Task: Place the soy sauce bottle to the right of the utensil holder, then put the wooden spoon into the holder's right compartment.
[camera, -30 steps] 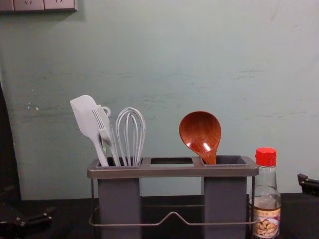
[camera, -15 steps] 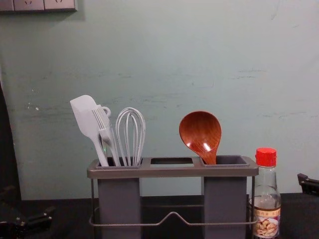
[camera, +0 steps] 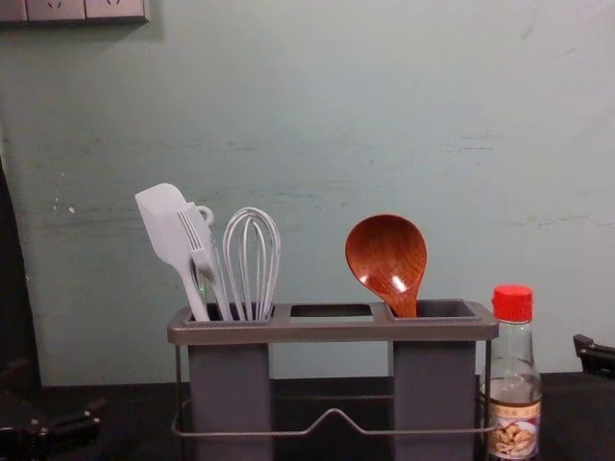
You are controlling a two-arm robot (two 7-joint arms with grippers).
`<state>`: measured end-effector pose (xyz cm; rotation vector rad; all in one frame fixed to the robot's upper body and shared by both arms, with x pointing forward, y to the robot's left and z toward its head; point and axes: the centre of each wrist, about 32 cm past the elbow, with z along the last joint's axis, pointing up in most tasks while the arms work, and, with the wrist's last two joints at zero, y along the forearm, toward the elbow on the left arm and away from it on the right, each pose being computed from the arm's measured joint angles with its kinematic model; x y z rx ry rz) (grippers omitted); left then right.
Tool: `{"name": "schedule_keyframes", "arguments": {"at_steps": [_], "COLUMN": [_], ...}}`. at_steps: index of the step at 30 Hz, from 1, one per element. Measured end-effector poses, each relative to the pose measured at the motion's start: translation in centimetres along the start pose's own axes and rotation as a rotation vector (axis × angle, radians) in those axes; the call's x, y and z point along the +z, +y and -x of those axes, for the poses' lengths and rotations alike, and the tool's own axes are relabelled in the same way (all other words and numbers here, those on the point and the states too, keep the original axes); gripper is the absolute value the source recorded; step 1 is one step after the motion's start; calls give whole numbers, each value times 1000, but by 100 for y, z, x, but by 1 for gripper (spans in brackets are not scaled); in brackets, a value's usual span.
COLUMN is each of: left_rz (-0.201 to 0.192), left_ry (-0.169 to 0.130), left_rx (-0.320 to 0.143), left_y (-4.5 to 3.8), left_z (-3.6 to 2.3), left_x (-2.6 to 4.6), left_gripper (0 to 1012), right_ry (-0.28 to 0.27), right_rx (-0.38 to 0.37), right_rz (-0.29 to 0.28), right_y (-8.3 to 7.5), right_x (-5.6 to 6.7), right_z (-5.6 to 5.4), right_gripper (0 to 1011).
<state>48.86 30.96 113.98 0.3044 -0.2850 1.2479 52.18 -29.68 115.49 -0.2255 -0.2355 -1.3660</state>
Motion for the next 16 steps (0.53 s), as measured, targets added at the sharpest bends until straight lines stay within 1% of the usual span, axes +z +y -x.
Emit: {"name": "schedule_keyframes", "arguments": {"at_steps": [16], "left_rz": [0], "left_ry": [0], "left_rx": [0], "left_y": [0], "left_z": [0], "left_x": [0], "left_gripper": [1000], "right_ry": [0], "right_rx": [0], "right_rz": [0], "right_y": [0], "right_x": [0], "right_z": [0], "right_gripper": [1002]}}
